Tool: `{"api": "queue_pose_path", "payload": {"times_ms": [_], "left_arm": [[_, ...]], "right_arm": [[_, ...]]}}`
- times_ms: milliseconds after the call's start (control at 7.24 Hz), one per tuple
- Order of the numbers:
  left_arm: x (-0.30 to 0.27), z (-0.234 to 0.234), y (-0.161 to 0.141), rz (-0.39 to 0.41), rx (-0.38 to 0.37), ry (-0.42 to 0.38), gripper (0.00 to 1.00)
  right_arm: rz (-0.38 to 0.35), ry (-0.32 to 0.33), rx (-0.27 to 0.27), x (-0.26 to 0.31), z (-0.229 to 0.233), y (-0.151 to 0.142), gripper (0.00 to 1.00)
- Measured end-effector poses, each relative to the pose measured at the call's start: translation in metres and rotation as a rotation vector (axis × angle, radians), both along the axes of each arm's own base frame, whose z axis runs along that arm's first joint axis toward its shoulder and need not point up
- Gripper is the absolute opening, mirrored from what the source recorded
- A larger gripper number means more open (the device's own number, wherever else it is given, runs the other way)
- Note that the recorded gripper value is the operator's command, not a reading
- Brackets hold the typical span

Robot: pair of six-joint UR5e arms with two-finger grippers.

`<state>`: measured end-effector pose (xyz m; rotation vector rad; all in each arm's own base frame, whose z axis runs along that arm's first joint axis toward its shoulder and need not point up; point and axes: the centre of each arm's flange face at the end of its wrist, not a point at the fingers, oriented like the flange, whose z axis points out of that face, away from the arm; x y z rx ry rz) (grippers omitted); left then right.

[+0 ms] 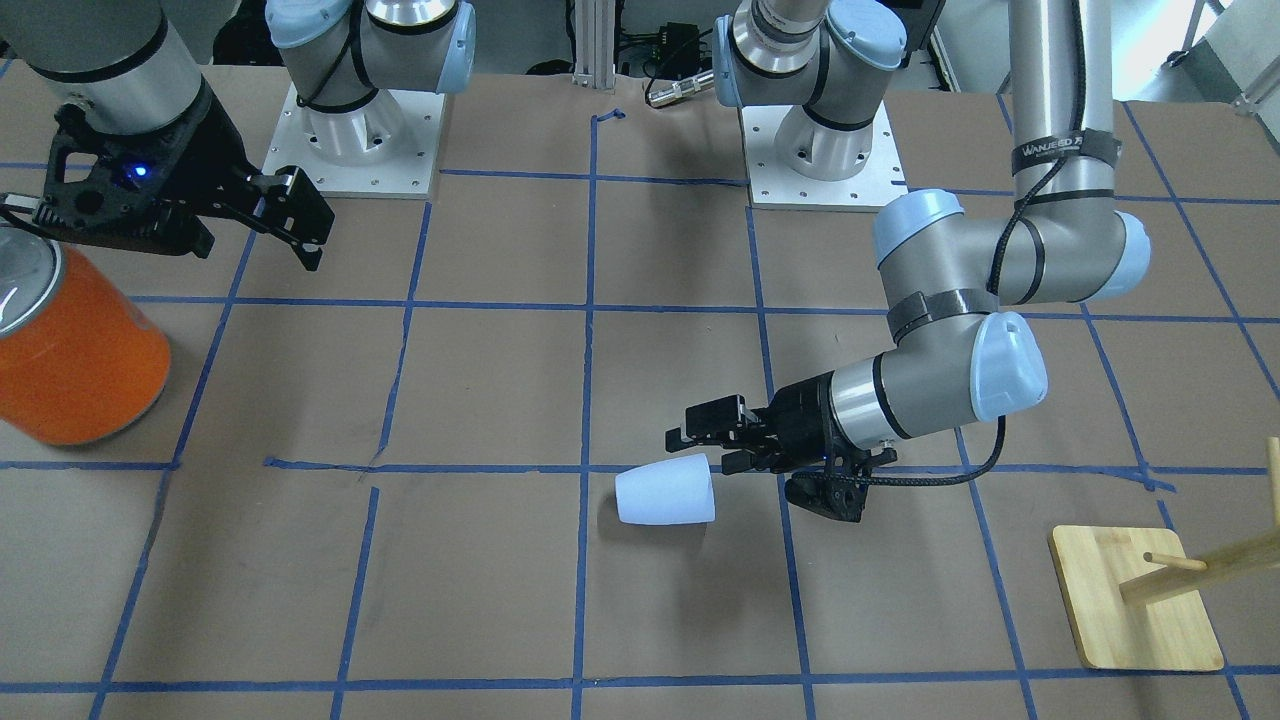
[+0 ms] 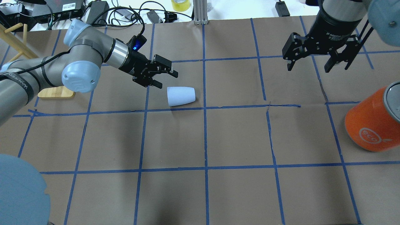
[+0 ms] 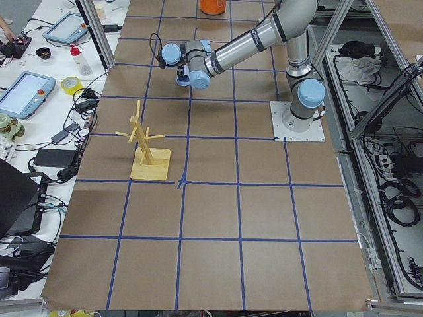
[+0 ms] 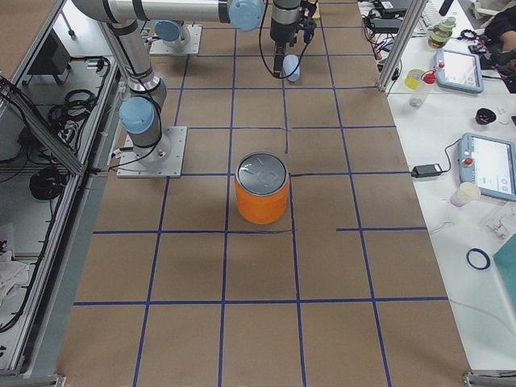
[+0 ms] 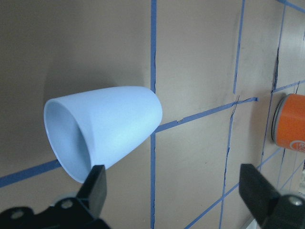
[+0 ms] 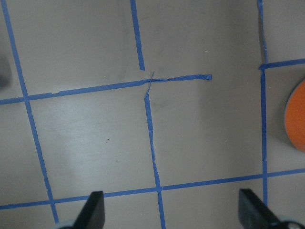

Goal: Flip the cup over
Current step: 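Move the left gripper to the cup's open end and grasp its rim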

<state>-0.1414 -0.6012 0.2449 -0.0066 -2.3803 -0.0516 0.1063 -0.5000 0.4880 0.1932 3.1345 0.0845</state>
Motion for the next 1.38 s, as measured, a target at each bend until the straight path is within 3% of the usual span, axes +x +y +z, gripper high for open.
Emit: {"api": "queue_pose_path", "payload": {"times_ms": [553,829,1382], "left_arm": [[0.022,-0.040,-0.009,0.014,0.007,0.006,1.00],[0.019,-0.057,-0.005,0.018,0.025,0.018,0.99],[-0.005,-0.071,-0.006,0.030,0.039,0.132,0.98]], "right_arm": [[0.061,0.000,0.004,0.028,-0.005,0.004,1.00],[0.045,0.004,-0.001,0.019,-0.006,0.000,1.00],[0.026,-0.008,0.005,0.010,-0.010,-0.005,1.00]]}}
